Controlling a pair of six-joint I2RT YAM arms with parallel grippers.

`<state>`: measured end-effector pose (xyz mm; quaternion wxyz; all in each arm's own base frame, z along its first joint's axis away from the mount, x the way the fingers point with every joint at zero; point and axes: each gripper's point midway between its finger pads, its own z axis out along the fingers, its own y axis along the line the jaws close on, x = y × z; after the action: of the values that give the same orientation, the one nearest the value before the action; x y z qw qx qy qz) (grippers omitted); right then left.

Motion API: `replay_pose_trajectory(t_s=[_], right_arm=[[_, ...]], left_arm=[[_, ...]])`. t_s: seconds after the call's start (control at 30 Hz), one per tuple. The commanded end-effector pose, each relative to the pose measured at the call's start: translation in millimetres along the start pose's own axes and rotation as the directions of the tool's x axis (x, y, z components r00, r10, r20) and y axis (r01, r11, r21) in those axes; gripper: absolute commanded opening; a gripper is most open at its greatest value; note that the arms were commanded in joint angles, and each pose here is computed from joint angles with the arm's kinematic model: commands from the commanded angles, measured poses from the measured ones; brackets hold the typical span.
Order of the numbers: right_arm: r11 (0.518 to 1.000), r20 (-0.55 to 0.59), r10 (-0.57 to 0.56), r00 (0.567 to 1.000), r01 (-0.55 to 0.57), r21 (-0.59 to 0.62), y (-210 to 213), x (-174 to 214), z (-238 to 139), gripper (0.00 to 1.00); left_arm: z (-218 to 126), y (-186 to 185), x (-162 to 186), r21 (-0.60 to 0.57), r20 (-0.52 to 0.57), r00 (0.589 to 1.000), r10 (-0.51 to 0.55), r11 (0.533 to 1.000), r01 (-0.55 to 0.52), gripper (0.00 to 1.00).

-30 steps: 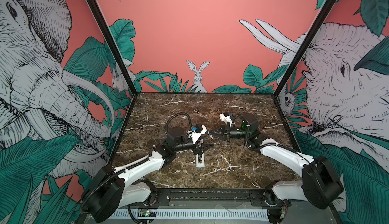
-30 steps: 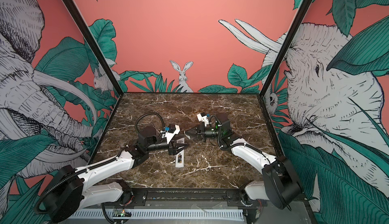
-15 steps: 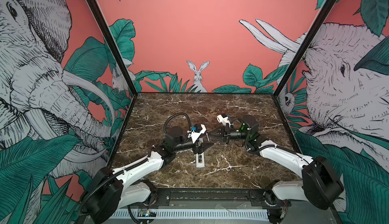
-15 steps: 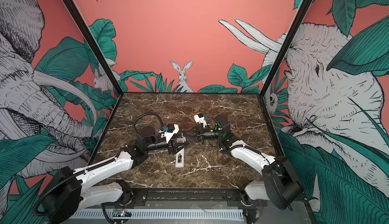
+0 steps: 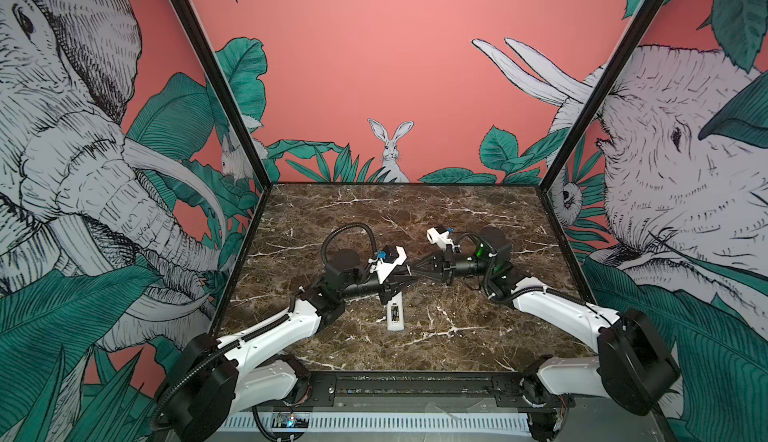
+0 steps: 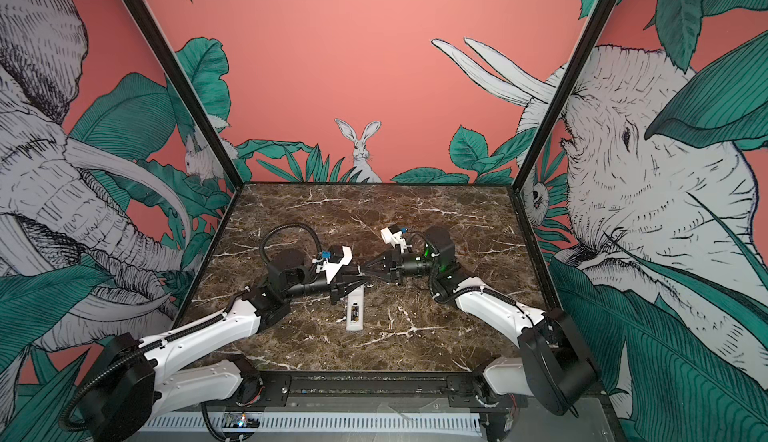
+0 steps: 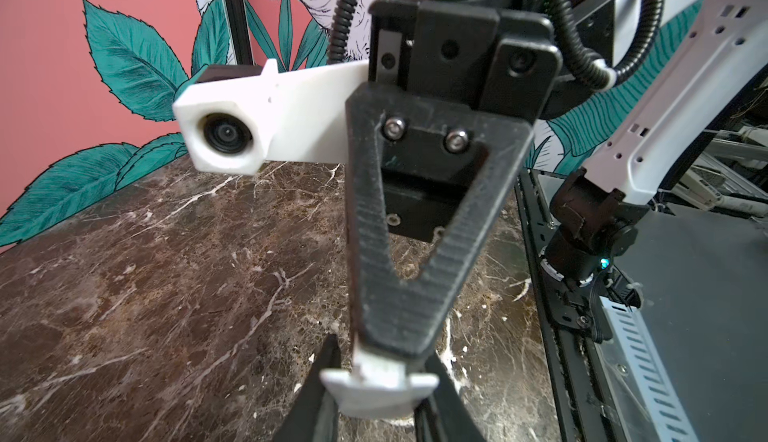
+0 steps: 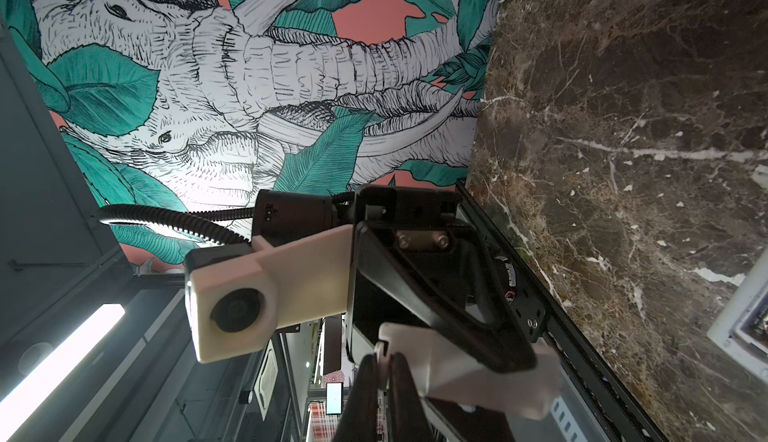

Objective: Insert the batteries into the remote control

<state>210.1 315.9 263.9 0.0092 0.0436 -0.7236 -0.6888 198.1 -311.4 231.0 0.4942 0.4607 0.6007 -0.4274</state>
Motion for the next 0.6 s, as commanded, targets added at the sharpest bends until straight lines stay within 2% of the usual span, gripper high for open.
replay_pose_trajectory(t_s=[0.0,0.13,0.2,0.27,0.33,0.37,0.43,0.47,0.53,0.57], right_arm=[[0.998,0.001,-0.052,0.999,0.052,-0.041,16.3,2.9,-3.1,0.18],[0.994,0.062,-0.099,0.993,0.101,-0.035,20.9,-11.9,-16.1,0.42],[0.991,0.098,-0.137,0.986,0.135,0.021,11.4,-22.2,-27.0,0.54],[0.976,0.131,-0.196,0.972,0.18,0.121,-4.9,-30.7,-38.1,0.6],[0.938,0.147,-0.271,0.951,0.227,0.262,-22.3,-37.4,-51.6,0.64],[0.9,0.147,-0.31,0.939,0.24,0.363,-35.1,-40.0,-61.3,0.66],[0.791,0.131,-0.385,0.914,0.254,0.557,-56.1,-44.0,-82.6,0.72],[0.719,0.123,-0.416,0.901,0.243,0.652,-66.0,-47.2,-96.7,0.78],[0.607,0.114,-0.453,0.884,0.212,0.766,-83.1,-50.3,-118.8,0.99],[0.553,0.111,-0.461,0.88,0.187,0.812,-92.6,-50.6,-129.8,0.99]], left_arm=[[-0.5,-5.2,-14.8,0.024,0.025,0.999,0.029,0.999,-0.029,0.2],[4.4,-1.2,-0.2,0.013,-0.026,0.999,-0.027,1.0,0.027,0.17],[8.4,4.9,12.8,-0.013,-0.073,0.994,-0.081,0.997,0.081,0.17],[13.3,7.1,24.0,-0.019,-0.123,0.982,-0.147,0.989,0.145,0.17],[18.3,16.1,35.8,-0.071,-0.168,0.957,-0.235,0.972,0.226,0.17],[21.3,17.2,44.0,-0.085,-0.198,0.94,-0.279,0.96,0.267,0.18],[25.9,23.7,62.0,-0.16,-0.267,0.892,-0.364,0.93,0.332,0.18],[29.1,24.2,69.2,-0.187,-0.302,0.868,-0.395,0.917,0.352,0.18],[31.9,32.5,84.3,-0.293,-0.356,0.81,-0.467,0.879,0.378,0.16],[35.2,35.8,90.1,-0.334,-0.371,0.778,-0.507,0.855,0.398,0.17]])
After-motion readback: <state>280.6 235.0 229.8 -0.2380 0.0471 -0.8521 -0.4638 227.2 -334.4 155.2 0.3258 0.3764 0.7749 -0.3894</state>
